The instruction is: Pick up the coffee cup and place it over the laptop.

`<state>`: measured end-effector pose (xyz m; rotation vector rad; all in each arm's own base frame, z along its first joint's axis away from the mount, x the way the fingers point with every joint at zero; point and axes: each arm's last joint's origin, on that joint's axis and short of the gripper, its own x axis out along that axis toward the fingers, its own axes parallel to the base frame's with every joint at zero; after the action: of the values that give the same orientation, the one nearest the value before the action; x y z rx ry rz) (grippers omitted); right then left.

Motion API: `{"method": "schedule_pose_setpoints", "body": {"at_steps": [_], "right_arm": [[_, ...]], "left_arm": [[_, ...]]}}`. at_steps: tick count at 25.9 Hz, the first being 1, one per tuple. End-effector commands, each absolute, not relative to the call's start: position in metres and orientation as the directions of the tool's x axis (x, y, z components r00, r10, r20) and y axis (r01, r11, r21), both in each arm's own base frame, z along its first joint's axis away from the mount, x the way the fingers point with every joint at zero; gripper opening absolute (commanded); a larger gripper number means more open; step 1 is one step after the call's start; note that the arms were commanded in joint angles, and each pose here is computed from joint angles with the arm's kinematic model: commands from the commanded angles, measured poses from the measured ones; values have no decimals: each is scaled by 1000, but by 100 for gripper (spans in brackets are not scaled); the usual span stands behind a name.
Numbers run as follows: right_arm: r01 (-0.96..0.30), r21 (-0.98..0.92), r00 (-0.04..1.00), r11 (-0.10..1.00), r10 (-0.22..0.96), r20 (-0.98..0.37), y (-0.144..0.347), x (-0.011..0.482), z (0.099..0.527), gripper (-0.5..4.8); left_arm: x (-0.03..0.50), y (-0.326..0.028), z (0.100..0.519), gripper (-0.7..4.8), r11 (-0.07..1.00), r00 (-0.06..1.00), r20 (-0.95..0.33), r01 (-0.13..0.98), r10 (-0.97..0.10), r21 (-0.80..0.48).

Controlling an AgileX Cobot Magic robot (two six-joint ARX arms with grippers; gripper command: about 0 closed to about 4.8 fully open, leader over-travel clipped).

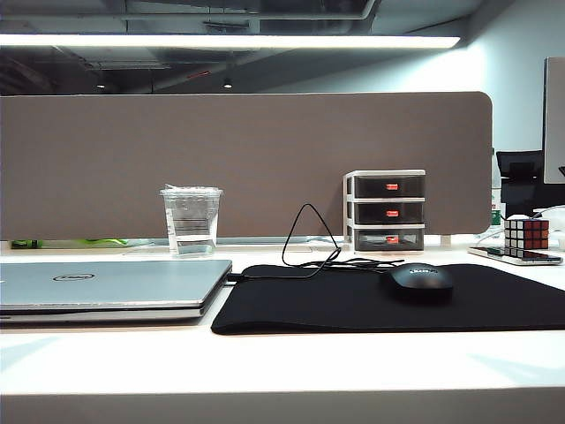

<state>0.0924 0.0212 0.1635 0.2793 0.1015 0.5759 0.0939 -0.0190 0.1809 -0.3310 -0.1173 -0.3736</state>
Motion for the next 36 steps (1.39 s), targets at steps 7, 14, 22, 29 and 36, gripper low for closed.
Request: {"method": "schedule_pose_setpoints", "body": {"at_steps": [7, 14, 22, 29, 36], "right_arm": [[-636, 178, 764, 751, 645, 5, 37, 92, 165, -5], [-651, 148, 753, 745, 658, -1, 44, 97, 167, -5], [-654, 87, 754, 751, 657, 2, 49, 111, 179, -5], [-650, 80, 755, 755, 654, -36, 53, 126, 192, -5], [-648, 75, 757, 758, 652, -47, 53, 127, 191, -5]], "left_arm": [[101, -19, 182, -4, 902, 933, 153, 356, -326, -243], [112, -21, 199, -4, 929, 939, 108, 341, -327, -146], [175, -31, 222, 78, 919, 919, 62, 392, -390, -43], [265, -45, 217, 383, 889, 888, 71, 457, -454, -30], [319, -52, 213, 446, 877, 876, 42, 480, -480, 17]]}}
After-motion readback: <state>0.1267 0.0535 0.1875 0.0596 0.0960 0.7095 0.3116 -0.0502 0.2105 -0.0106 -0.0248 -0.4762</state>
